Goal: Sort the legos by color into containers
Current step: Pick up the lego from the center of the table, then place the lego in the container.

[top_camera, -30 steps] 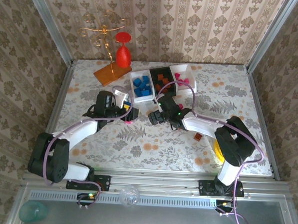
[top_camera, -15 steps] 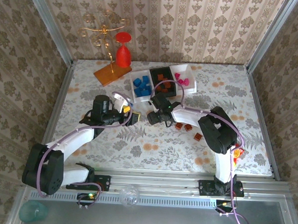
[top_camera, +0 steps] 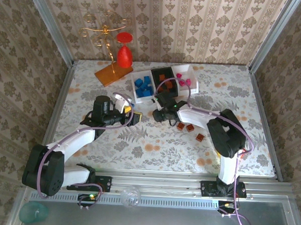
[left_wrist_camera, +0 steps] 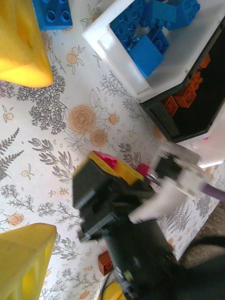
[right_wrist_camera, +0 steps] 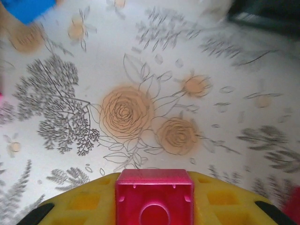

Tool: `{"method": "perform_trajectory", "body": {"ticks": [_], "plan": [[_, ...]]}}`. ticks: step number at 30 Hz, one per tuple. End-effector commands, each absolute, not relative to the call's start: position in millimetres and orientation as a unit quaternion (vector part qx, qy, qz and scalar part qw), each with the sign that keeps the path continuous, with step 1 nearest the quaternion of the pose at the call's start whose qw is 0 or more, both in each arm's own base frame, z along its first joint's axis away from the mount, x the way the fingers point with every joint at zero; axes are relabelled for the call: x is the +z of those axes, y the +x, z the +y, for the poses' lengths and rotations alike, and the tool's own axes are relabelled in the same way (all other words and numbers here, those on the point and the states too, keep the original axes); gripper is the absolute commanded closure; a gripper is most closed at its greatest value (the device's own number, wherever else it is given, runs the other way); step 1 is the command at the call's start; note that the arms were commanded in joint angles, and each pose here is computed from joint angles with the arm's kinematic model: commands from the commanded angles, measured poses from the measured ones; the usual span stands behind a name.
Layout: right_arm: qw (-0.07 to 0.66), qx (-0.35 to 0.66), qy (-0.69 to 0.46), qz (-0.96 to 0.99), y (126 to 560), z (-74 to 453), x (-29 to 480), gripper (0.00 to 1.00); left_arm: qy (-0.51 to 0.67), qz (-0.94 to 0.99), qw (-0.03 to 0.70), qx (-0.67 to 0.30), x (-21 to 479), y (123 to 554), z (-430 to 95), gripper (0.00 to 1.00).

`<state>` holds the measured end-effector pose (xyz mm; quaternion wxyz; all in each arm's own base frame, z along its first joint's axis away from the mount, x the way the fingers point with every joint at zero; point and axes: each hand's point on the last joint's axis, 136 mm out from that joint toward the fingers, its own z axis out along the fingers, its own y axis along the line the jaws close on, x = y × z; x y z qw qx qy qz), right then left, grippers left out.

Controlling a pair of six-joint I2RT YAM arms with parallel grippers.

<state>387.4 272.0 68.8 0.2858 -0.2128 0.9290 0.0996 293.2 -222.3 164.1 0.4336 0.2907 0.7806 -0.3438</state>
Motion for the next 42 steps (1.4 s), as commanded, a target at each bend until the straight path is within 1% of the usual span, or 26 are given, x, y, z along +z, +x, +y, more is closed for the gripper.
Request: {"method": "perform_trajectory", "body": {"ticks": [1, 5, 6, 10, 13, 17, 20, 25, 28, 32, 35, 39, 42], "plan": [[0.346, 0.139, -0.160, 0.914, 407, 248, 126, 0.69, 0.290, 0.763, 0.452, -0.360, 178, 291, -229, 0.22], [0.396, 0.134, -0.075, 0.905, 438, 202, 153, 0.68, 0.248, 0.781, 0.474, -0.322, 178, 308, -227, 0.22], [0.408, 0.124, -0.052, 0.903, 448, 188, 156, 0.68, 0.252, 0.781, 0.477, -0.314, 178, 307, -236, 0.22], [0.439, 0.096, 0.035, 0.893, 489, 140, 161, 0.68, 0.251, 0.785, 0.486, -0.291, 179, 313, -252, 0.21], [0.448, 0.079, 0.074, 0.887, 522, 118, 158, 0.68, 0.251, 0.782, 0.490, -0.292, 182, 316, -265, 0.21], [0.444, 0.059, 0.094, 0.889, 564, 108, 148, 0.68, 0.259, 0.779, 0.487, -0.297, 182, 314, -282, 0.21], [0.443, 0.045, 0.096, 0.890, 591, 108, 142, 0.65, 0.266, 0.779, 0.482, -0.301, 180, 311, -290, 0.21], [0.440, 0.016, 0.091, 0.893, 626, 104, 129, 0.58, 0.268, 0.779, 0.478, -0.304, 178, 304, -294, 0.21], [0.440, 0.006, 0.080, 0.894, 638, 103, 130, 0.53, 0.270, 0.781, 0.474, -0.303, 176, 300, -293, 0.21], [0.445, 0.017, 0.069, 0.893, 633, 107, 153, 0.42, 0.270, 0.786, 0.476, -0.287, 175, 299, -286, 0.21], [0.454, 0.046, 0.051, 0.888, 608, 118, 178, 0.37, 0.269, 0.795, 0.474, -0.267, 171, 298, -276, 0.20], [0.442, 0.069, 0.015, 0.894, 545, 137, 186, 0.32, 0.251, 0.815, 0.454, -0.259, 160, 296, -254, 0.19], [0.423, 0.074, -0.004, 0.903, 486, 147, 173, 0.31, 0.217, 0.835, 0.431, -0.264, 148, 295, -231, 0.19]]}}
